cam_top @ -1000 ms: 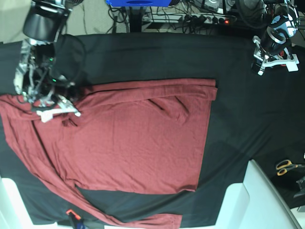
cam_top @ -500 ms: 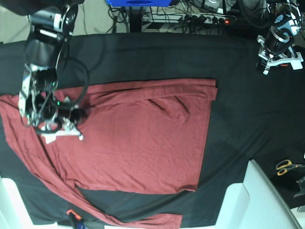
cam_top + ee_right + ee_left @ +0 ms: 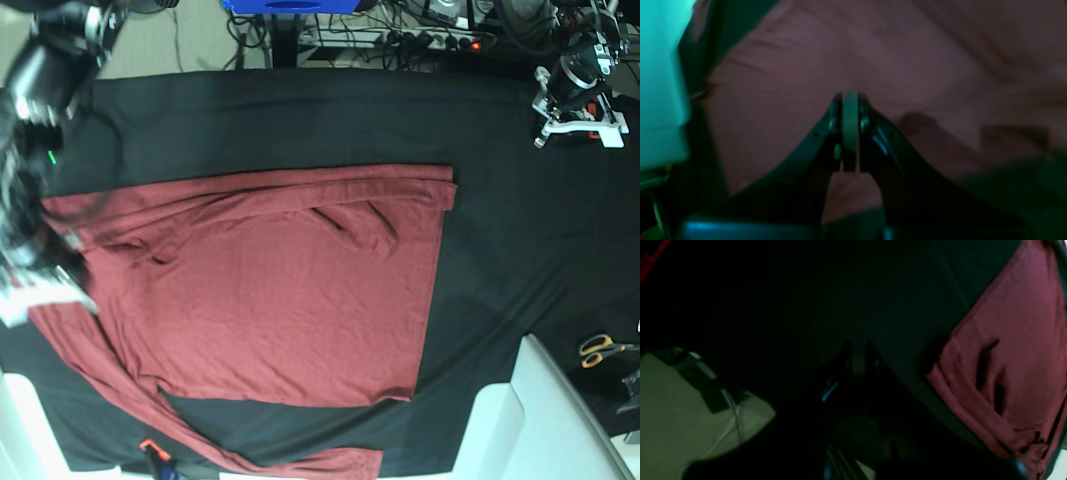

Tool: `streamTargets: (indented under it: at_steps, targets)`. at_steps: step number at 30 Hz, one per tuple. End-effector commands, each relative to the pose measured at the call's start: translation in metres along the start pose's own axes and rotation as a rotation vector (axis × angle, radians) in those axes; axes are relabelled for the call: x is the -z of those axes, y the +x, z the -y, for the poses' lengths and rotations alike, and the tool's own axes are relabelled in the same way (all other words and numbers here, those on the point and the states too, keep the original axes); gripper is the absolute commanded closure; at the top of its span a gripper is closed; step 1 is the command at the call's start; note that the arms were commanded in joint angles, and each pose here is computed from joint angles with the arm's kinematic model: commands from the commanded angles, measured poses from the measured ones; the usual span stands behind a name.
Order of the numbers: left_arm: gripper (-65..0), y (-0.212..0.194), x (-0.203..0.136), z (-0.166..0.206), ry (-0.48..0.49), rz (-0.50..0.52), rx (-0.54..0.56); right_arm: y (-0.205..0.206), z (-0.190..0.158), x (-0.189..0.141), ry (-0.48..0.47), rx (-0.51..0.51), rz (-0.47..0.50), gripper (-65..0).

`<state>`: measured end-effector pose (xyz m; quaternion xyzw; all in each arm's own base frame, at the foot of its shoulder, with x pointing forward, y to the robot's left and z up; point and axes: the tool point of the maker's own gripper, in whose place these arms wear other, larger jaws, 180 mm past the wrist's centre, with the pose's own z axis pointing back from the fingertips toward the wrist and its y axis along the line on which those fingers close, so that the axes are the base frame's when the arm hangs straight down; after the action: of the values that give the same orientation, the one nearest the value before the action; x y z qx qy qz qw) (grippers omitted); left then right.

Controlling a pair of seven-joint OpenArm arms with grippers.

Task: Fold the T-shirt properly

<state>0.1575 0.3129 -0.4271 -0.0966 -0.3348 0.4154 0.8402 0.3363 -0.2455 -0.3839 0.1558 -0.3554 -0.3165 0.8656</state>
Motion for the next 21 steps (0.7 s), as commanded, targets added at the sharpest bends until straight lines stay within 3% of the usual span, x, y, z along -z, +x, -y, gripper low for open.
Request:
streamTargets:
  at_steps: [1, 4, 7, 10, 12, 14, 21]
  targets:
    - [0.0, 0.01, -0.003, 0.005, -0.019, 0.026, 0.019, 0.016, 0.005, -0.01, 0.006, 0.023, 0.071, -0.3]
    - [-2.0, 0.001, 0.002, 0.021, -0.063, -0.003, 0.053, 0.028, 0.06, -0.031, -0.088, 0.135, 0.151, -6.2]
    - [-21.9, -0.008, 0.003, 0.042, -0.172, -0.021, 0.132, 0.03, 0.099, -0.047, -0.109, 0.199, 0.173, -25.4]
    - [-49.5, -0.024, 0.003, 0.055, -0.267, -0.04, 0.171, 0.029, 0.114, -0.061, 0.028, 0.222, 0.182, -46.8]
    - [-63.4, -0.031, 0.006, 0.057, -0.279, -0.052, 0.157, 0.026, 0.126, -0.065, 0.112, 0.222, 0.175, -56.7]
    - [-65.0, -0.038, 0.009, 0.054, -0.275, -0.067, 0.137, 0.017, 0.141, -0.061, 0.144, 0.292, 0.164, -62.1]
    - [-63.8, -0.056, 0.014, 0.048, -0.261, -0.097, 0.081, 0.014, 0.177, -0.052, 0.119, 0.424, 0.188, -56.4]
